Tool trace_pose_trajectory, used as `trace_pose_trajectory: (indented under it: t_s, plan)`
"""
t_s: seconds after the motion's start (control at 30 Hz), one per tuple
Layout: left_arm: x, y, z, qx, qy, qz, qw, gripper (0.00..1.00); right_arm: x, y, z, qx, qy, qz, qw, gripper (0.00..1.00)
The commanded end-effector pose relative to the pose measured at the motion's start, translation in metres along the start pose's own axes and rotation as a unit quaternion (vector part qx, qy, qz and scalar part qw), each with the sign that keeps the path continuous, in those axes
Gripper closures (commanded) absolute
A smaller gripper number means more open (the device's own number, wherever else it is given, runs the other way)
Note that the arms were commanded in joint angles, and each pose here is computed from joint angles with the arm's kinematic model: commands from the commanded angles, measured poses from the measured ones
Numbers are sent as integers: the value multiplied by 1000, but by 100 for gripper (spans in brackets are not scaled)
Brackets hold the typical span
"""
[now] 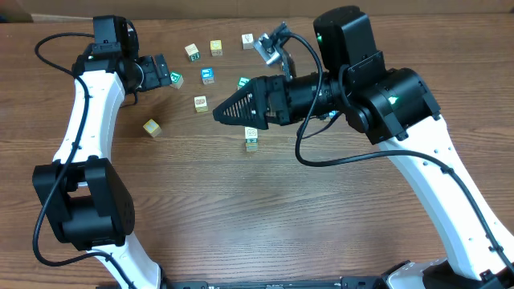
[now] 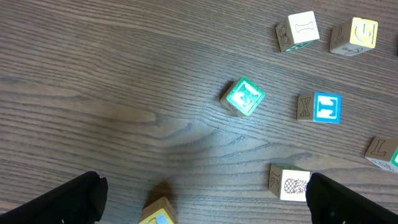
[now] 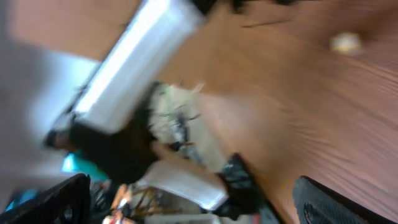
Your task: Form a tower
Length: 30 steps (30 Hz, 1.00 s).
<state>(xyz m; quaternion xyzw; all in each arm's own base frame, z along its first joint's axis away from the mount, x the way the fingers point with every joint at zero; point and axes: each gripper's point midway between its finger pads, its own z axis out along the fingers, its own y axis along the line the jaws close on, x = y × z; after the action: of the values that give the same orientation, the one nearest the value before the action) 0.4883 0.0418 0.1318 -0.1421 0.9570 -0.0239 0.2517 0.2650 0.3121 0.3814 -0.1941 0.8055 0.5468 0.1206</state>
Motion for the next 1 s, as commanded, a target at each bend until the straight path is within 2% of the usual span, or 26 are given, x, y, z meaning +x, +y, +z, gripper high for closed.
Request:
trace_pose_trajectory:
  t_s: [0.0, 0.03, 0.07, 0.1, 0.13, 0.17, 0.2, 0.23, 0.37, 0.47, 0.53, 0.67, 0.9, 0.97]
  plan:
    - [-6, -3, -12, 4, -15, -3, 1000, 1, -14, -41, -7, 123, -50, 18, 991, 0]
    - [-6, -3, -12, 4, -15, -3, 1000, 0, -13, -48, -7, 137, -48, 27, 989, 1]
    - [-6, -3, -12, 4, -15, -3, 1000, 1, -11, -53, -6, 144, -43, 34, 988, 7]
    - [-6, -3, -12, 4, -15, -3, 1000, 0, -9, -59, -3, 149, -36, 44, 987, 16]
    - [-6, -3, -12, 4, -15, -3, 1000, 0, -7, -63, -2, 152, -30, 51, 987, 34]
    - [-6, -3, -12, 4, -15, -3, 1000, 0, -5, -67, 1, 155, -24, 62, 986, 46]
    - [-6, -3, -12, 4, -15, -3, 1000, 0, -3, -72, 3, 159, -20, 80, 984, 55]
    - [-6, -3, -12, 4, -15, -3, 1000, 0, -1, -75, 4, 161, -17, 95, 982, 59]
    - [-6, -3, -12, 4, -15, -3, 1000, 0, 1, -79, 6, 165, -15, 138, 977, 59]
    - [-6, -3, -12, 4, -15, -3, 1000, 0, -3, -80, 2, 168, -28, 158, 973, 45]
    - [-6, -3, -12, 4, -15, -3, 1000, 0, -7, -84, -3, 180, -37, 169, 968, 43]
    - [-6, -3, -12, 4, -15, -3, 1000, 1, -8, -111, -10, 251, -40, 198, 947, 31]
    - [-6, -3, -12, 4, -15, -3, 1000, 0, 3, -168, -3, 382, -2, 216, 899, 20]
    - [-6, -3, -12, 4, -15, -3, 1000, 0, 4, -176, 4, 396, 9, 196, 897, 18]
